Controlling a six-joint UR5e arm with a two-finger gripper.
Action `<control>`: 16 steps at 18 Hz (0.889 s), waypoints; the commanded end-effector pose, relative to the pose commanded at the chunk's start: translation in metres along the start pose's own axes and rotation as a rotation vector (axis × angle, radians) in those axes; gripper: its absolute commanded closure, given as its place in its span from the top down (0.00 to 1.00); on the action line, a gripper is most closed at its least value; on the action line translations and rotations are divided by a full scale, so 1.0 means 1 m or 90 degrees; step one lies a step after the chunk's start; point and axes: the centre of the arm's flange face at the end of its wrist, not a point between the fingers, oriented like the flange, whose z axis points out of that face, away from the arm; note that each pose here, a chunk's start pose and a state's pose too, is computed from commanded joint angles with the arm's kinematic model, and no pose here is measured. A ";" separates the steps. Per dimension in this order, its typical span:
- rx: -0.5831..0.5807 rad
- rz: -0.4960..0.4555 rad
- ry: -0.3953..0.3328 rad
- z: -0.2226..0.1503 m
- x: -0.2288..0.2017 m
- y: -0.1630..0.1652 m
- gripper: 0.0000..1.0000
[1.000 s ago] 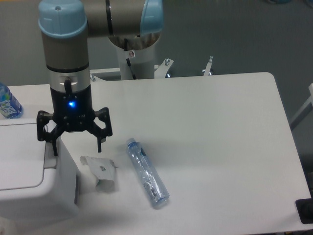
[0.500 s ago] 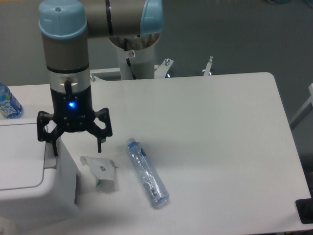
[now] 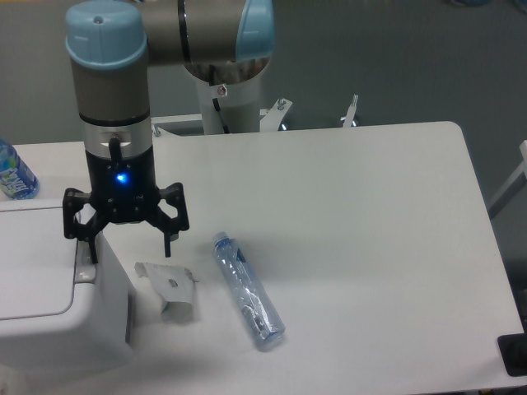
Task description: Open the trash can
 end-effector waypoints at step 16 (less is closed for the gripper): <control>0.101 -0.010 -0.091 -0.067 -0.035 -0.048 1.00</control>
